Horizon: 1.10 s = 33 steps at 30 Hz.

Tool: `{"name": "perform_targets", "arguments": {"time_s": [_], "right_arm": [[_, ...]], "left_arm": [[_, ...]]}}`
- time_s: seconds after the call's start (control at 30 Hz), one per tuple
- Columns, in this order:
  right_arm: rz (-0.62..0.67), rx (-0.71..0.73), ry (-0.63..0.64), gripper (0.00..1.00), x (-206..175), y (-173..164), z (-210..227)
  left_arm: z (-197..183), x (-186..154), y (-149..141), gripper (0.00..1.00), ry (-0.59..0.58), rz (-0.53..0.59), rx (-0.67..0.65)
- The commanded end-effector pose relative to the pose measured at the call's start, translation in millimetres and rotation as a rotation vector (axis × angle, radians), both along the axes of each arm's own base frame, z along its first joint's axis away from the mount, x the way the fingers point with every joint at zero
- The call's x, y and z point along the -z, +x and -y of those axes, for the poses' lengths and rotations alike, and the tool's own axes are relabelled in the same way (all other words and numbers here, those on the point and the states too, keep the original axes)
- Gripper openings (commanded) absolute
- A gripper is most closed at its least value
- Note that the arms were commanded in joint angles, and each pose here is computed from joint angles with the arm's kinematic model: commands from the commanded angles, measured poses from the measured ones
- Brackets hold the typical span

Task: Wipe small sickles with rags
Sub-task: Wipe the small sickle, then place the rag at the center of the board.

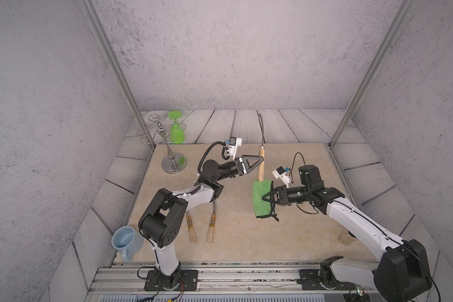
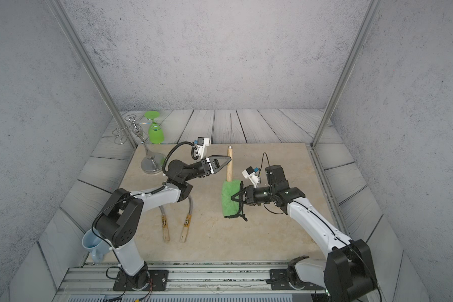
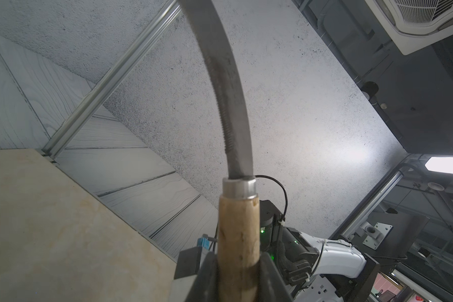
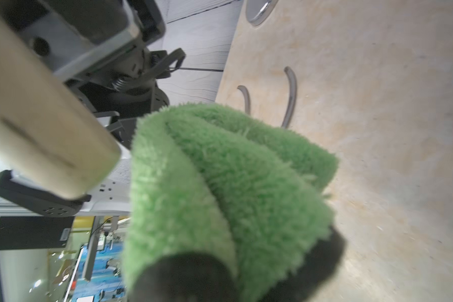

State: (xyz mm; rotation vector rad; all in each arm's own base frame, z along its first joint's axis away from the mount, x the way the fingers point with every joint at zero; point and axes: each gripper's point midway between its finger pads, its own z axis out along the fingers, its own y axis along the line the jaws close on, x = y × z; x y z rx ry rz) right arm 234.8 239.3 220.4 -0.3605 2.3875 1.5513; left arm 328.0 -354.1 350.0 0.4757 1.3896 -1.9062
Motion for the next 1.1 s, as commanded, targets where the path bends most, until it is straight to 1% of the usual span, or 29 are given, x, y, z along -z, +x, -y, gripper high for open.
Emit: {"name": "perform_targets", "arguments": {"time_s": [0.0, 0.13, 0.23, 0.4, 0.57, 0.63, 0.83, 0.9, 1.07], "right_arm": [[0.032, 0.110, -0.197, 0.18, 16.9, 7.2, 29.1], [-0.005, 0.192, -0.378, 0.18, 47.4, 28.1, 53.6], [-0.057, 0.216, -0.447, 0.18, 71.3, 45.9, 63.2], [-0.154, 0.211, -0.484, 0.20, 110.4, 72.0, 66.6], [-0.236, 0.209, -0.555, 0.20, 151.4, 87.8, 71.8], [-0.251, 0.212, -0.584, 0.20, 162.3, 91.1, 74.8], [-0.287, 0.211, -0.613, 0.21, 182.2, 93.9, 76.7], [-0.299, 0.210, -0.624, 0.25, 187.8, 93.6, 78.1], [-0.315, 0.217, -0.682, 0.41, 199.9, 91.3, 86.5]], "left_arm": [[-19.5, -6.2, 0.5, 0.00, -0.026, 0.014, -0.030], [-34.2, 10.7, -6.9, 0.00, 0.007, -0.009, -0.049], [-41.1, 27.1, -14.2, 0.00, 0.041, -0.027, -0.064], [-47.3, 42.7, -24.7, 0.00, 0.073, -0.044, -0.073], [-46.8, 50.3, -35.3, 0.00, 0.105, -0.047, -0.031], [-45.7, 54.6, -39.6, 0.00, 0.121, -0.050, -0.010], [-47.1, 66.8, -44.3, 0.00, 0.144, -0.071, -0.002], [-47.1, 69.4, -44.8, 0.00, 0.147, -0.076, -0.001], [-47.1, 72.8, -44.3, 0.00, 0.151, -0.085, -0.003]]}}
